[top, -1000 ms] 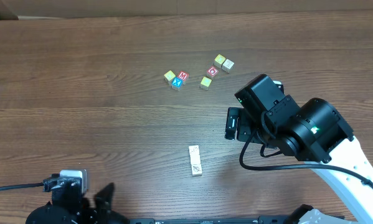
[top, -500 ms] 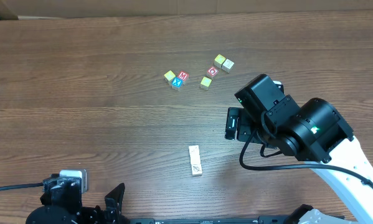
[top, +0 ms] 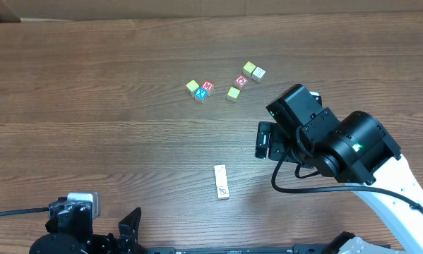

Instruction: Flip 3 blocks

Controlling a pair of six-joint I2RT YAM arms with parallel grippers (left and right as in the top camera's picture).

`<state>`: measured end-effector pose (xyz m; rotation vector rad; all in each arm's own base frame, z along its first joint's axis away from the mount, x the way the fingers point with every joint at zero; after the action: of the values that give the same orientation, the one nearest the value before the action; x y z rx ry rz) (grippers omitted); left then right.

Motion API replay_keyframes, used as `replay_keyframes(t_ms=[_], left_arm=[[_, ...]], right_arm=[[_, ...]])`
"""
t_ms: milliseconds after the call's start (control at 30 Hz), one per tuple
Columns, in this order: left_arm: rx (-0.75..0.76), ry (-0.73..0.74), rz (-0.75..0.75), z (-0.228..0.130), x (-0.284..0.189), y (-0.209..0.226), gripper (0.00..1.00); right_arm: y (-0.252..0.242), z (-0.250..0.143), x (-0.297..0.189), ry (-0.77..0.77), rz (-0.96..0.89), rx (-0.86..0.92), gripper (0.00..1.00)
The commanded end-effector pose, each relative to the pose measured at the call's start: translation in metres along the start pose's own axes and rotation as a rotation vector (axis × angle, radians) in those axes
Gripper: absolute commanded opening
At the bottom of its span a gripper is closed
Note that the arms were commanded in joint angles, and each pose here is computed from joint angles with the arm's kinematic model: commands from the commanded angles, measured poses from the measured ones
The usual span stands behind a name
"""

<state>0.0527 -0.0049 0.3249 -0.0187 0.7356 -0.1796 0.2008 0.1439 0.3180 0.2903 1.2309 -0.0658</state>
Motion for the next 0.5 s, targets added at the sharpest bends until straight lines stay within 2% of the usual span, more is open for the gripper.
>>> replay_keyframes(t_ms=[0, 233, 333, 467], left_arm=[[0.006, -0.021, 0.013, 0.001, -0.004, 0.002, 1.0], [0.006, -0.021, 0.013, 0.001, -0.004, 0.002, 1.0], [0.006, -0.021, 0.013, 0.001, -0.004, 0.002, 1.0], [0.006, -0.021, 0.013, 0.001, -0.004, 0.002, 1.0]], right_arm=[[0.0, 0.004, -0.009, -0.033, 0.017, 0.007, 1.0], [0.0, 0.007, -0.015, -0.072, 0.051, 0.014, 1.0], [0.005, 0.021, -0.033, -0.213, 0.138, 0.01, 1.0], [0.016, 0.037, -0.071, -0.438, 0.318, -0.126, 1.0]])
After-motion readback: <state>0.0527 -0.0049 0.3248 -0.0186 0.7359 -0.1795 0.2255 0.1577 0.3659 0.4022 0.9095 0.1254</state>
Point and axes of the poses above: each gripper's point midway between its finger pads, its own x axis out along the fingers, its own y axis along the line the jaws close on, z = x × y, the point moved 6 cm from there along -x, back along the fingers, and after that the axes turned 7 degrees about x, right-handed, at the moved point
